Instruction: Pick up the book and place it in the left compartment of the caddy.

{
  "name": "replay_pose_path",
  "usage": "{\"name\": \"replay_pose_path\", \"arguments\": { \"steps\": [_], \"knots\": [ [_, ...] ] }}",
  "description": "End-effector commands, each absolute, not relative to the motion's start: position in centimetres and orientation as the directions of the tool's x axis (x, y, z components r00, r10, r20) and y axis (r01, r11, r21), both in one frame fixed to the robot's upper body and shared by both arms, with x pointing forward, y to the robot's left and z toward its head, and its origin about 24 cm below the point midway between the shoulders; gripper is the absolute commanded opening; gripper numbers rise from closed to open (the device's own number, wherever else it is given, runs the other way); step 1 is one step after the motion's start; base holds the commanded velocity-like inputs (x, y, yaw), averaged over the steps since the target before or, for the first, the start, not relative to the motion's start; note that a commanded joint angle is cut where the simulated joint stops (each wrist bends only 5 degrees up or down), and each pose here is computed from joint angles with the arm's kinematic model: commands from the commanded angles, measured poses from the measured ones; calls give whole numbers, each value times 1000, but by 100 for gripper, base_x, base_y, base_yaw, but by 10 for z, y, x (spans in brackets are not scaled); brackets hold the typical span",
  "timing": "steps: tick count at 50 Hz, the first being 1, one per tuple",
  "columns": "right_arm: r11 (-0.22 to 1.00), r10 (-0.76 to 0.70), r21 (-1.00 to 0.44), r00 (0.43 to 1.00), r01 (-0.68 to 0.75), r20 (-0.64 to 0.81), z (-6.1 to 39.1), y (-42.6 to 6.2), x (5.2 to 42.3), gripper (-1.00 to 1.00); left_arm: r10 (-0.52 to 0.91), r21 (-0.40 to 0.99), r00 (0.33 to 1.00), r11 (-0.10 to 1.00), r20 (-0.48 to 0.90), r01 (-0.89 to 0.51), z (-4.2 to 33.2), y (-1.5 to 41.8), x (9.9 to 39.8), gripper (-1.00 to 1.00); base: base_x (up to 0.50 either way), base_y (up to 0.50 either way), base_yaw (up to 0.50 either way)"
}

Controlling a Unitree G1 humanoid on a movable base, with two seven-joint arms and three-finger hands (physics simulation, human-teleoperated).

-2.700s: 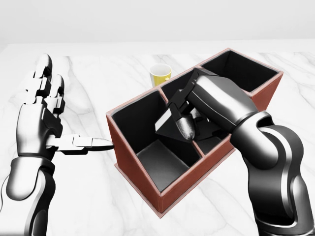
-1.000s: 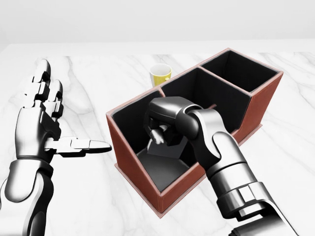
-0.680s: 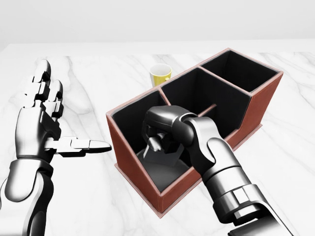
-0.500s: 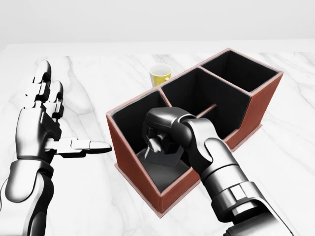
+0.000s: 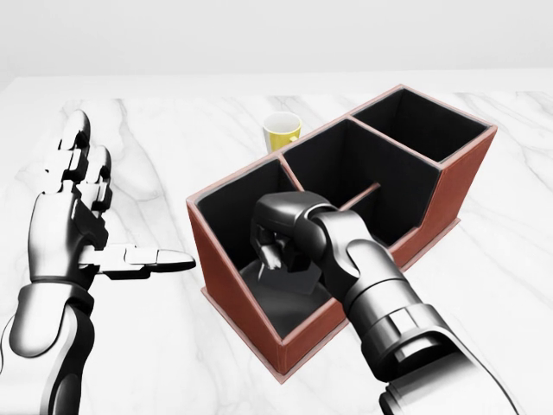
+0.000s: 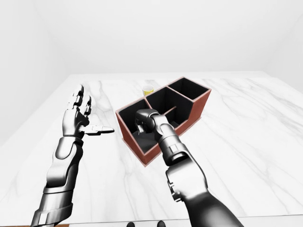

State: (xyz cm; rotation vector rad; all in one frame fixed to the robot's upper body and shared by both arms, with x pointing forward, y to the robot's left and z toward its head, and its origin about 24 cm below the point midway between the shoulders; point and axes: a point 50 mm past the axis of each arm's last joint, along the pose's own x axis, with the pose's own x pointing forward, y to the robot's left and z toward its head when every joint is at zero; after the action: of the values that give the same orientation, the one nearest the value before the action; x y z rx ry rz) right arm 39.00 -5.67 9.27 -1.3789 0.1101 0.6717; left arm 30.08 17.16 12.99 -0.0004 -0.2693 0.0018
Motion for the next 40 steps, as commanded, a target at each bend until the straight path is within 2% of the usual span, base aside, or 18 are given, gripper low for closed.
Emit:
{"name": "replay_pose_path", "arguments": {
  "steps": [1, 24, 25, 27, 28, 29, 40],
  "knots": [
    [1, 348, -889, 834, -457, -428, 95, -57, 394, -100, 3, -2, 965, 1000, 261, -2, 129, 172, 301, 100, 0, 0, 0],
    [-1, 342, -882, 829, -471, -442, 87, -57, 391, -95, 4, -4, 966, 1000, 259, -3, 128, 172, 302, 100, 0, 0, 0],
    [-4, 340, -884, 831, -467, -440, 87, -57, 391, -86, 4, -4, 966, 1000, 259, -3, 128, 172, 302, 100, 0, 0, 0],
    [-6, 340, -886, 832, -464, -439, 87, -57, 391, -48, 4, -4, 966, 1000, 258, -3, 128, 173, 302, 100, 0, 0, 0],
    [-6, 340, -886, 832, -464, -438, 87, -57, 391, -16, 4, -4, 966, 1000, 258, -3, 128, 173, 302, 100, 0, 0, 0],
    [-8, 340, -885, 831, -465, -440, 87, -57, 391, 100, 5, -4, 966, 1000, 259, -4, 129, 173, 302, 100, 0, 0, 0],
    [-12, 338, -888, 834, -459, -436, 87, -57, 391, 100, 5, -5, 967, 1000, 255, -3, 128, 173, 303, 100, 0, 0, 0]
  ]
}}
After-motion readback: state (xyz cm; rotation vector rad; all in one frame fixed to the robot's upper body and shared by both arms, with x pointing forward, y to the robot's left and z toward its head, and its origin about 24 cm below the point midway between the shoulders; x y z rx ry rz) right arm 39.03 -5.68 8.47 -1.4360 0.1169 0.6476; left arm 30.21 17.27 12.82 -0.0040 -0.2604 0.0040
